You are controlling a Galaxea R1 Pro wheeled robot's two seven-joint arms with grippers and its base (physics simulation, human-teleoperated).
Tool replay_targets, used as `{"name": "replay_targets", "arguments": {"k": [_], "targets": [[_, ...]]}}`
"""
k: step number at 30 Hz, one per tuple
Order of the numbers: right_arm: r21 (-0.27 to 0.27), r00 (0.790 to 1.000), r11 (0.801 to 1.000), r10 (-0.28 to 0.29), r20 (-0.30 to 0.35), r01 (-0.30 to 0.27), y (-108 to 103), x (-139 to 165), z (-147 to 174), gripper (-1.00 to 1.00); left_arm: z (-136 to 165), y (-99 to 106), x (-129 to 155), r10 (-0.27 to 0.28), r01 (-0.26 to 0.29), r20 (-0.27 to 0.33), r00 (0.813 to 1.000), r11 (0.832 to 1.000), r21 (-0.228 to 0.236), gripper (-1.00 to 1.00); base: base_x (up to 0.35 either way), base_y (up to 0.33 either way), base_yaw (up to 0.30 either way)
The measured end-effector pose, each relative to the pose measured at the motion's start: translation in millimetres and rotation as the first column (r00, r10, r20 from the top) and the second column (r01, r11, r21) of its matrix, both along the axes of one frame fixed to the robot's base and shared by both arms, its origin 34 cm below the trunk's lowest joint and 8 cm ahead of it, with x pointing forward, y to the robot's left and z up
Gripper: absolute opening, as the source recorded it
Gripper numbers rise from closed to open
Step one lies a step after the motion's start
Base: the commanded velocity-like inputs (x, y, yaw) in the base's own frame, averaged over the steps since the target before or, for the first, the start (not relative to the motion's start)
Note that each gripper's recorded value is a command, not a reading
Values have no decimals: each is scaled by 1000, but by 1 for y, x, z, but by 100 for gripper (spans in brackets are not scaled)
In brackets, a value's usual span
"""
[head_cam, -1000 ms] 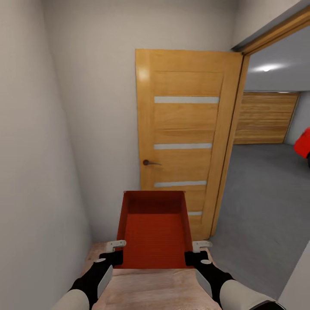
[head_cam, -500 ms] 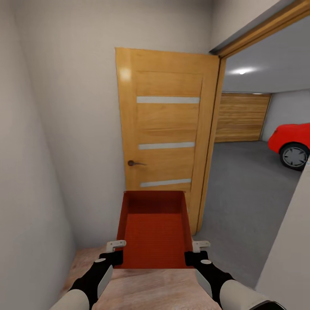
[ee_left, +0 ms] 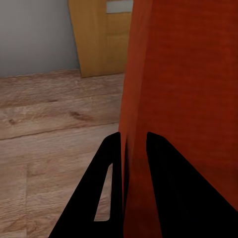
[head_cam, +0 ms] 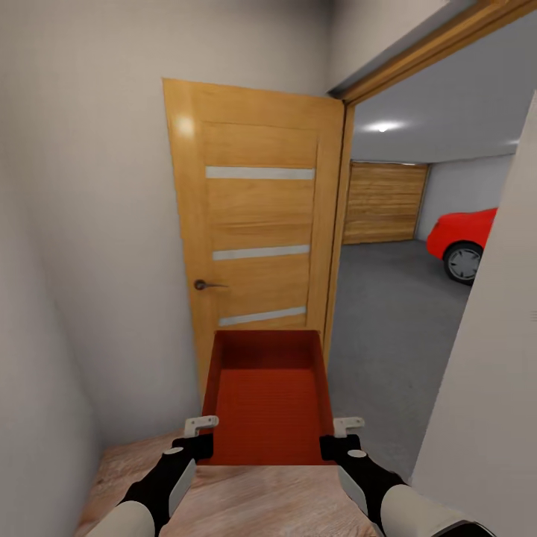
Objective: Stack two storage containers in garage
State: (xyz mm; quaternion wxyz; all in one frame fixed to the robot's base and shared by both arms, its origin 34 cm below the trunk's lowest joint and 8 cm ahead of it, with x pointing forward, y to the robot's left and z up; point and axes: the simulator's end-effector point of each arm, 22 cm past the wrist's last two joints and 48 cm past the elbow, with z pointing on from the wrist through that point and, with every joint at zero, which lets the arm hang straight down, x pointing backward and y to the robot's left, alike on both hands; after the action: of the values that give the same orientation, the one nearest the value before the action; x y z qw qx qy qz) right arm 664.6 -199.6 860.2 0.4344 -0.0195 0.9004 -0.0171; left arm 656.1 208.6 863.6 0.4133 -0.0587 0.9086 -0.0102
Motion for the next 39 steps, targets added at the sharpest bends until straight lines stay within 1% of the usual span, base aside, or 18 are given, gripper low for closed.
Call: {"name": "replay_targets", "arguments": {"k": [14, 21, 39], "targets": [[0, 1000, 1000, 0, -1, 0, 0, 0, 0, -100, 0, 0, 0, 1, -1, -1, 1000, 1000, -1, -100, 0, 0, -16], [3, 1000, 1000, -2, 7, 1, 0, 1, 1, -100, 3, 0, 2, -2, 2, 7, 1000, 1000, 4, -100, 0, 0, -14], [1, 1000, 1000, -1, 3, 1, 0, 1, 1, -100, 1, 0, 1, 0, 0, 3, 1000, 1000, 1, -100, 0, 0, -261]]}}
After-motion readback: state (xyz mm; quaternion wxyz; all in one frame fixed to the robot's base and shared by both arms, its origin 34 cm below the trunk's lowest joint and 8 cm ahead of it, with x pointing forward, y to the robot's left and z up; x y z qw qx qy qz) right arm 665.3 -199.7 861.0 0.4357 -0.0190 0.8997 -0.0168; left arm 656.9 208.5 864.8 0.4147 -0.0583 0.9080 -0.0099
